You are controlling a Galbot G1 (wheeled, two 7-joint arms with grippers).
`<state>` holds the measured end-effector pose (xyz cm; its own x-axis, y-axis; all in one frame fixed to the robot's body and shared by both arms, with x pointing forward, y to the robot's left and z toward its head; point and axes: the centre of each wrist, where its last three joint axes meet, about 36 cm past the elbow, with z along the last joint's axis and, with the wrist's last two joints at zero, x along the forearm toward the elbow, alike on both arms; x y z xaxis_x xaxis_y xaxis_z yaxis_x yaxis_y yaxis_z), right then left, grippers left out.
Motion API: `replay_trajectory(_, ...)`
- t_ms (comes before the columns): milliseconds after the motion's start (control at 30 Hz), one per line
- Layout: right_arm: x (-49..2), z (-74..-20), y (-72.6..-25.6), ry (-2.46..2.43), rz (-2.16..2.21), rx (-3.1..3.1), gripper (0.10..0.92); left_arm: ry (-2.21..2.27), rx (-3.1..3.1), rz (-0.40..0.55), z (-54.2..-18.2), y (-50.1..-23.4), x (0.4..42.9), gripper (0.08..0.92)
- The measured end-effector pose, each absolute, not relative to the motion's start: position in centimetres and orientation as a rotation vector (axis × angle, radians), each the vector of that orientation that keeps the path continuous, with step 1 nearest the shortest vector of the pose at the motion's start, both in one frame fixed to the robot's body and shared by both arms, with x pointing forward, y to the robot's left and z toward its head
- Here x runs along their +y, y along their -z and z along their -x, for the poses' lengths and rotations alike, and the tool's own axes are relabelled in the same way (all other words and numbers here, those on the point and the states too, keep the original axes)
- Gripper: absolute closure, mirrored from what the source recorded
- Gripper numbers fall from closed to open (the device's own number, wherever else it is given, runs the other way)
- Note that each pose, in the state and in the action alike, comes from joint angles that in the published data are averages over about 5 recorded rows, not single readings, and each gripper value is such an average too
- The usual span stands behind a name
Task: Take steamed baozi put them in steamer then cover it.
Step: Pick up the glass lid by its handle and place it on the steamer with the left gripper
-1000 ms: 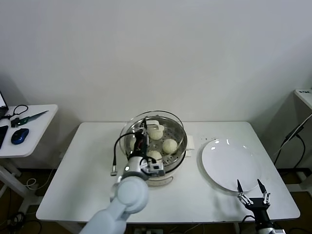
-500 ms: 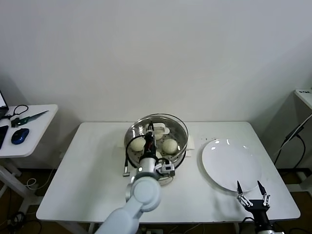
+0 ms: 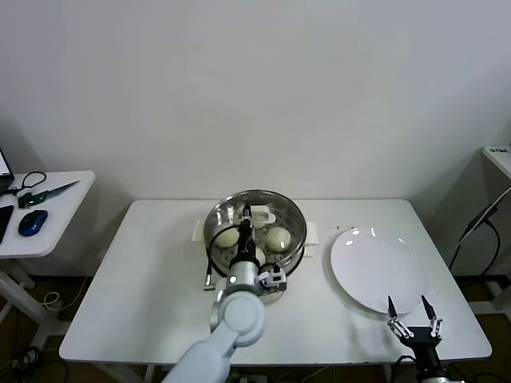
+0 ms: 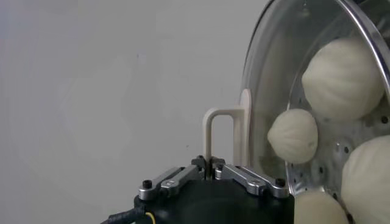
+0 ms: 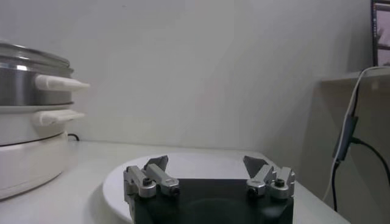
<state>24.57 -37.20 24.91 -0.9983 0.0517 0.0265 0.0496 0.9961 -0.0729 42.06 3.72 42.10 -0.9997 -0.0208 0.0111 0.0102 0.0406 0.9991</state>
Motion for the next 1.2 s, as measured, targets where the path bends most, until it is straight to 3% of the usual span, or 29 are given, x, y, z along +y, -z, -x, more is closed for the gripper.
replay_trajectory(833,-37.1,-24.4,-24.6,-0.115,0.07,-3.122,0.2,2.206,-2.204,-0.026,-42.2,-40.8,3.3,0.858)
replay_trajectory(933,-37.0,-24.4,-24.6,-0.119,0.067,-3.124,0.2,2.21,-2.201,-0.027,-42.3,-40.8,3.5,0.818)
replay_trajectory(1200,-37.0,-24.6,-24.7,-0.127,0.05,-3.118,0.2,2.177,-2.229,0.005,-41.6,-41.2,3.8,0.592)
